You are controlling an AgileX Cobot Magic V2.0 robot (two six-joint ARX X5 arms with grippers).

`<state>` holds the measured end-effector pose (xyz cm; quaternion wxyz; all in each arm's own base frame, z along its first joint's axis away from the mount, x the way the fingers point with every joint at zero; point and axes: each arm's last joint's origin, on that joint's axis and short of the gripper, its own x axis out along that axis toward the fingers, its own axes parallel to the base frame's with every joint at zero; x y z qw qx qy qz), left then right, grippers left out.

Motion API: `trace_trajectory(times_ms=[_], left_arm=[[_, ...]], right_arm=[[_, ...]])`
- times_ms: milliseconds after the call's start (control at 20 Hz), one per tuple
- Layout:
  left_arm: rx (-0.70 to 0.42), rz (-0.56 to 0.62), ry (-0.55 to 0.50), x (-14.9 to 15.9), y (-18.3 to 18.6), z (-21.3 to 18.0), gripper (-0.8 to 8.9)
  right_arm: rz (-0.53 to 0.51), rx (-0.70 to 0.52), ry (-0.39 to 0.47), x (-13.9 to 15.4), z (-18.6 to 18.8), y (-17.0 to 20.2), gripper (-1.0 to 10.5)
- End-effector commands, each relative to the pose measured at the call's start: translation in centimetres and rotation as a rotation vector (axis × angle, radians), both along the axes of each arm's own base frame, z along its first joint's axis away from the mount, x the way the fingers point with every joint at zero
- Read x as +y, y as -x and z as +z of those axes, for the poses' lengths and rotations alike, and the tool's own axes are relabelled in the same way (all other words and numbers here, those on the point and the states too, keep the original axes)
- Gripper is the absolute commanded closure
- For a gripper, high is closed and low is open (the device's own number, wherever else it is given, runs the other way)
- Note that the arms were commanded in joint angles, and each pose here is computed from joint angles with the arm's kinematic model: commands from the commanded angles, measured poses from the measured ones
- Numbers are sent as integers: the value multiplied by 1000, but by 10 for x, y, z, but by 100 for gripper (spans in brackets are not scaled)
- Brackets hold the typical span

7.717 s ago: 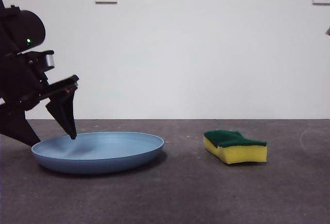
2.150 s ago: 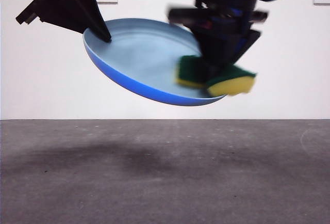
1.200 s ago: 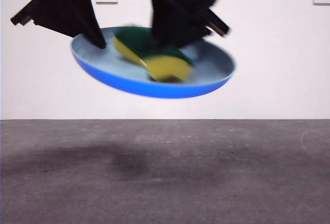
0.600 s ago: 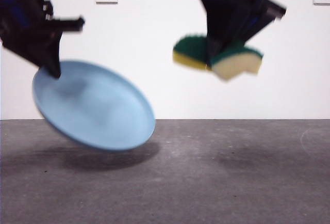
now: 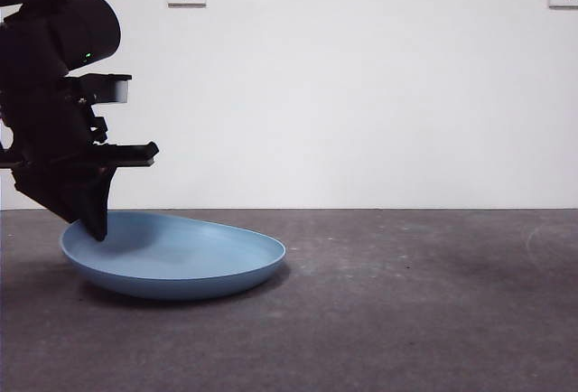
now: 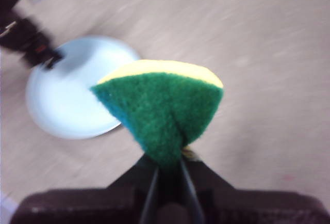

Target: Pick up the plate,pick up the cloth,clean the plate with the cloth

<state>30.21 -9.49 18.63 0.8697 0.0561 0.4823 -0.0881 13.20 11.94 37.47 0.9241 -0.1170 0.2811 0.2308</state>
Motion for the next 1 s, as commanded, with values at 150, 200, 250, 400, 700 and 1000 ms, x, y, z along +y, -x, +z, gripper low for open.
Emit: trace_trajectory(times_ms=[150,200,250,400,700,1000], left_arm=[[17,-14,-28,2,1,-6,409],[14,-10,-21,1,1,-5,407],[13,-7,-16,2,3,-1,407],[-11,5,44,4,16,25,407],[-184,-80,264,12,76,108,407],[-280,-197,434,22,146,153,408]], right_arm=[[-43,-17,5,-2,0,0,962],[-43,-15,7,1,-1,-2,962],[-42,-17,5,4,-2,-5,962],[-44,-17,5,17,-8,-19,962],[-92,115,114,44,-50,-69,962],[-74,329,171,68,-122,-125,962]])
